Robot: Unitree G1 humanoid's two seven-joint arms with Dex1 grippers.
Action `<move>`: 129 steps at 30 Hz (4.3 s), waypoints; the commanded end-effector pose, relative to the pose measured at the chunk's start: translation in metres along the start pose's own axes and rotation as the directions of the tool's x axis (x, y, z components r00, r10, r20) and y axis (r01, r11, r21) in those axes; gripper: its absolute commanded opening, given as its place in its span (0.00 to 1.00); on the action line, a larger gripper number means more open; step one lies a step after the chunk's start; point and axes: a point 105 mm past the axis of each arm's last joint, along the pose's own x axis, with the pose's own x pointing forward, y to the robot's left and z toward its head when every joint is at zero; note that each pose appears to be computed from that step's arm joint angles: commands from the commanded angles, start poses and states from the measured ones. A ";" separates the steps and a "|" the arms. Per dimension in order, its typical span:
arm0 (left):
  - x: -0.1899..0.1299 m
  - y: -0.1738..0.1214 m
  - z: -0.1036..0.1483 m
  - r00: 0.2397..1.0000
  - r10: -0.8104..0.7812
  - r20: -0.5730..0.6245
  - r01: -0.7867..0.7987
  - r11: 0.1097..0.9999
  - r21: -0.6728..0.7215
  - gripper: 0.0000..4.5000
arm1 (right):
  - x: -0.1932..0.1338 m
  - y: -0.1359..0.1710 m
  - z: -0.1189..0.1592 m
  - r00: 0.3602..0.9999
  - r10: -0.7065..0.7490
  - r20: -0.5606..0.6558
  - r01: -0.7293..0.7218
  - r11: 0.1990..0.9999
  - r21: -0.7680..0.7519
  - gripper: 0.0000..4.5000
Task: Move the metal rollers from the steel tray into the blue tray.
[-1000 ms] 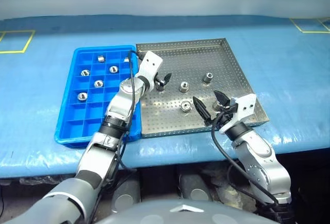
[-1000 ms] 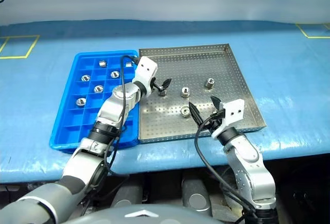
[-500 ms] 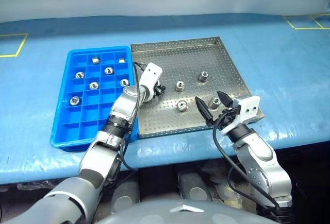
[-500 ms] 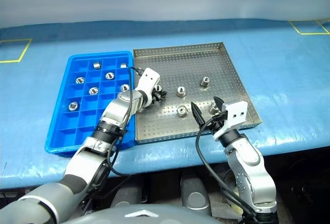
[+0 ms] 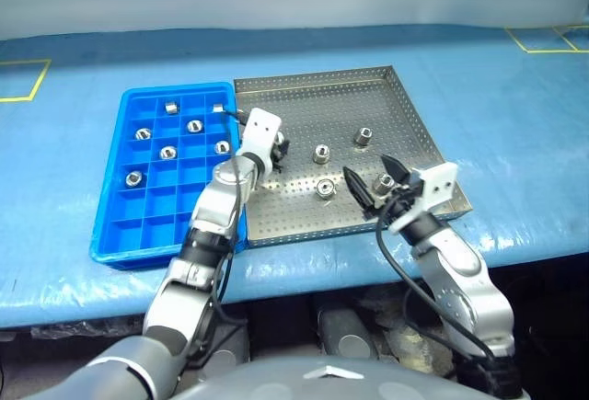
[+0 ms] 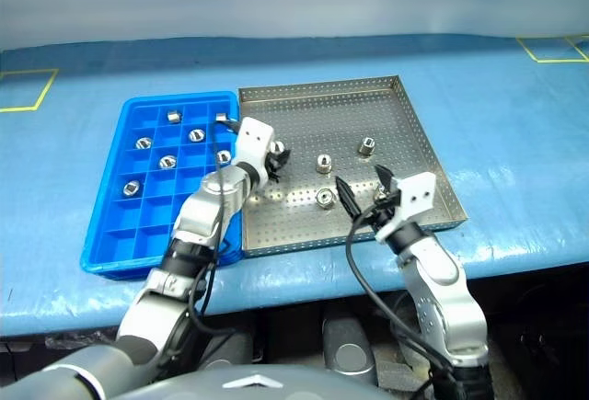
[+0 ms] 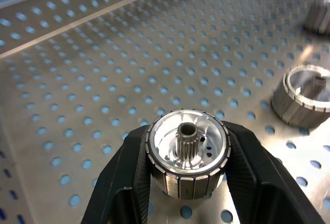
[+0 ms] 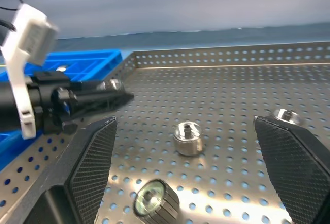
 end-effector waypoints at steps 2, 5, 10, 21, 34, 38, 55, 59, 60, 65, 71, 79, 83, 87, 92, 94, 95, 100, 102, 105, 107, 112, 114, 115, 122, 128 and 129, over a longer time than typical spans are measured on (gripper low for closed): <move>-0.031 0.019 0.037 0.969 0.177 0.170 -0.167 0.984 -0.068 0.38 | 0.016 0.013 0.006 0.994 0.105 0.013 -0.105 0.994 -0.008 1.00; -0.052 0.029 0.036 0.932 0.303 0.198 -0.291 0.953 -0.088 0.38 | 0.027 0.018 0.004 0.987 0.158 0.001 -0.158 0.987 -0.002 1.00; -0.076 0.036 0.016 0.906 0.396 0.152 -0.388 0.918 -0.079 0.38 | 0.037 0.025 0.000 0.975 0.221 -0.023 -0.221 0.975 0.003 1.00; -0.122 0.054 -0.020 0.816 0.578 0.023 -0.577 0.816 -0.044 0.38 | 0.045 0.033 -0.008 0.959 0.280 -0.053 -0.279 0.960 0.018 1.00; -0.144 0.062 -0.061 0.752 0.639 -0.162 -0.648 0.762 -0.002 0.60 | 0.043 0.035 -0.008 0.958 0.281 -0.055 -0.280 0.960 0.020 1.00; -0.122 0.056 -0.037 0.837 0.545 -0.055 -0.547 0.835 -0.053 0.81 | 0.040 0.029 -0.005 0.966 0.253 -0.047 -0.253 0.968 0.006 1.00; -0.021 -0.038 0.026 0.939 -0.307 0.158 0.297 0.951 0.081 0.81 | -0.005 -0.002 0.007 1.000 -0.021 0.009 0.021 1.000 -0.009 1.00; -0.004 -0.058 0.011 0.914 -0.403 0.050 0.400 0.914 0.063 0.81 | -0.014 -0.005 0.008 0.997 -0.069 0.018 0.069 0.998 -0.011 1.00; -0.002 -0.067 0.007 0.897 -0.442 0.018 0.441 0.896 0.042 0.81 | -0.017 -0.006 0.008 0.996 -0.087 0.019 0.088 0.996 -0.012 1.00; 0.007 -0.081 -0.004 0.868 -0.494 -0.060 0.496 0.868 0.025 0.81 | -0.030 -0.011 0.008 0.988 -0.155 0.026 0.156 0.988 -0.010 1.00; 0.021 -0.074 -0.019 0.888 -0.447 -0.110 0.452 0.892 0.023 0.81 | -0.036 -0.010 0.008 0.982 -0.187 0.036 0.187 0.982 -0.008 1.00; 0.034 -0.077 -0.021 0.901 -0.425 -0.082 0.430 0.901 0.055 0.81 | -0.037 -0.010 0.006 0.981 -0.191 0.033 0.191 0.981 -0.017 1.00; 0.039 -0.076 -0.023 0.910 -0.405 -0.086 0.410 0.911 0.043 0.81 | -0.037 -0.010 0.006 0.981 -0.191 0.034 0.192 0.981 -0.016 1.00; 0.044 -0.072 -0.033 0.920 -0.368 -0.131 0.378 0.924 0.054 0.81 | -0.038 -0.010 0.006 0.980 -0.194 0.037 0.194 0.981 -0.015 1.00; 0.045 -0.073 -0.046 0.924 -0.338 -0.181 0.355 0.933 0.067 0.60 | -0.038 -0.010 0.005 0.980 -0.195 0.038 0.195 0.981 -0.009 1.00; 0.046 -0.074 -0.048 0.925 -0.333 -0.185 0.350 0.934 0.070 0.45 | -0.038 -0.009 0.004 0.980 -0.194 0.037 0.195 0.981 -0.007 1.00; 0.046 -0.074 -0.047 0.927 -0.331 -0.177 0.345 0.937 0.058 0.38 | -0.038 -0.009 0.004 0.980 -0.193 0.036 0.194 0.981 -0.006 1.00; 0.043 -0.072 -0.024 0.942 -0.327 -0.075 0.332 0.942 0.050 0.38 | -0.036 -0.009 0.002 0.982 -0.185 0.030 0.185 0.983 0.000 1.00; 0.040 -0.068 -0.007 0.955 -0.295 -0.003 0.295 0.954 0.053 0.38 | -0.033 -0.008 0.001 0.985 -0.170 0.025 0.170 0.985 0.002 1.00; 0.026 -0.049 0.027 0.972 -0.171 0.158 0.170 0.985 0.020 0.38 | -0.023 -0.005 -0.002 0.993 -0.119 0.013 0.119 0.993 0.003 1.00; 0.017 -0.036 0.038 0.975 -0.072 0.210 0.076 0.997 -0.012 0.38 | -0.018 -0.003 -0.002 0.996 -0.090 0.008 0.090 0.996 0.002 1.00; -0.019 0.004 0.048 0.936 0.219 0.276 -0.204 0.976 -0.080 0.38 | -0.003 0.002 -0.003 1.000 -0.012 -0.008 0.012 1.000 -0.002 1.00; -0.030 0.016 0.044 0.917 0.297 0.266 -0.282 0.955 -0.092 0.38 | 0.001 0.003 -0.005 1.000 0.008 -0.020 -0.008 1.000 -0.008 1.00; -0.037 0.022 0.038 0.908 0.336 0.251 -0.322 0.942 -0.097 0.38 | 0.003 0.004 -0.007 0.999 0.021 -0.028 -0.022 1.000 -0.008 1.00; -0.064 0.040 0.005 0.891 0.434 0.130 -0.428 0.901 -0.072 0.38 | 0.012 0.011 -0.012 0.995 0.084 -0.052 -0.084 0.996 0.001 1.00; -0.081 0.049 -0.013 0.885 0.463 0.051 -0.461 0.887 -0.038 0.38 | 0.016 0.014 -0.014 0.992 0.112 -0.064 -0.112 0.994 0.006 1.00; -0.084 0.051 -0.015 0.880 0.473 0.041 -0.472 0.881 -0.030 0.38 | 0.016 0.013 -0.015 0.992 0.112 -0.065 -0.112 0.994 0.008 1.00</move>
